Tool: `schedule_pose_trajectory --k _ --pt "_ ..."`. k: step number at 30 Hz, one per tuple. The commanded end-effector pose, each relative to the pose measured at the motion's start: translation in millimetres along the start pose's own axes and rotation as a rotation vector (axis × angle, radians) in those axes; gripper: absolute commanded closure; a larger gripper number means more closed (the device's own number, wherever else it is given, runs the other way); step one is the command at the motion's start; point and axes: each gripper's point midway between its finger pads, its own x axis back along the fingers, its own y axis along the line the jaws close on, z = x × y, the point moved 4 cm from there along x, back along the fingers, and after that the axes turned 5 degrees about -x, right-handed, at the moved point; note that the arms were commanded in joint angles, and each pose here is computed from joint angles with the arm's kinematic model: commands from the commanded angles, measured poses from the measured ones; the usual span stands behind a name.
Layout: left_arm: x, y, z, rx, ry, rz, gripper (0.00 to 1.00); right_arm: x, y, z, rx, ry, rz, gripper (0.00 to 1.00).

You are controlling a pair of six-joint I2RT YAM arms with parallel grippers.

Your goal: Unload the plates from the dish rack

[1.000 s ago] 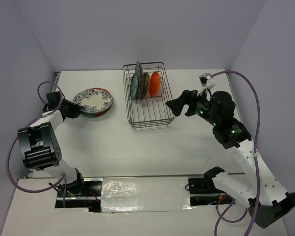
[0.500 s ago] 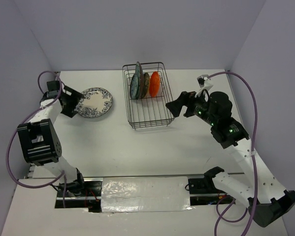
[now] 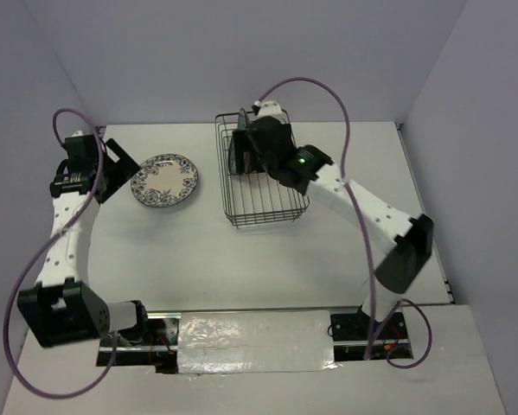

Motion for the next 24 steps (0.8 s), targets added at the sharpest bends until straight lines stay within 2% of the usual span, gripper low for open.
schedule_pose_trajectory --k 1,2,4,5,6,7,8,9,11,19,21,24 --pt "41.6 -11.3 14.4 -0.277 -0.039 0.115 0.01 -27.3 -8.5 -21.2 0.047 -0.070 0.216 0.02" --pt "48.0 -8.8 22.3 -0.305 -0.042 0.112 0.01 -48.5 -2.1 -27.7 0.059 -0.095 0.270 0.02" --pt "59.1 4.3 40.5 -0.355 -0.089 0.098 0.01 -66.7 2.5 -32.5 0.091 -0.110 0.317 0.05" --pt "62.3 7.7 45.2 -0.362 -0.114 0.100 0.00 -67.6 9.5 -50.0 0.079 -0.158 0.323 0.09" --pt "73.8 8.5 44.6 -0.361 -0.190 0.128 0.00 -87.8 10.8 -42.3 0.107 -0.161 0.367 0.11" --pt "65.1 20.6 57.3 -0.365 -0.182 0.100 0.01 -92.6 13.1 -45.9 0.134 -0.177 0.381 0.14" --pt "69.1 22.4 54.6 -0.352 -0.205 0.086 0.00 -93.8 16.3 -56.2 0.130 -0.210 0.386 0.21" --pt "75.3 24.9 57.1 -0.360 -0.193 0.058 0.00 -106.4 19.3 -53.5 0.137 -0.223 0.395 0.24" --pt "82.3 26.9 48.9 -0.344 -0.248 0.025 0.00 -114.5 21.1 -58.6 0.174 -0.247 0.398 0.33" --pt "82.6 22.0 52.8 -0.358 -0.228 0.066 0.00 -160.8 12.4 -41.5 0.254 -0.288 0.541 0.46" --pt "82.7 20.9 53.9 -0.360 -0.225 0.079 0.00 -165.4 7.4 -40.3 0.227 -0.293 0.557 0.51" --pt "83.3 19.6 54.8 -0.364 -0.222 0.088 0.00 -170.5 4.5 -39.7 0.191 -0.306 0.563 0.66"
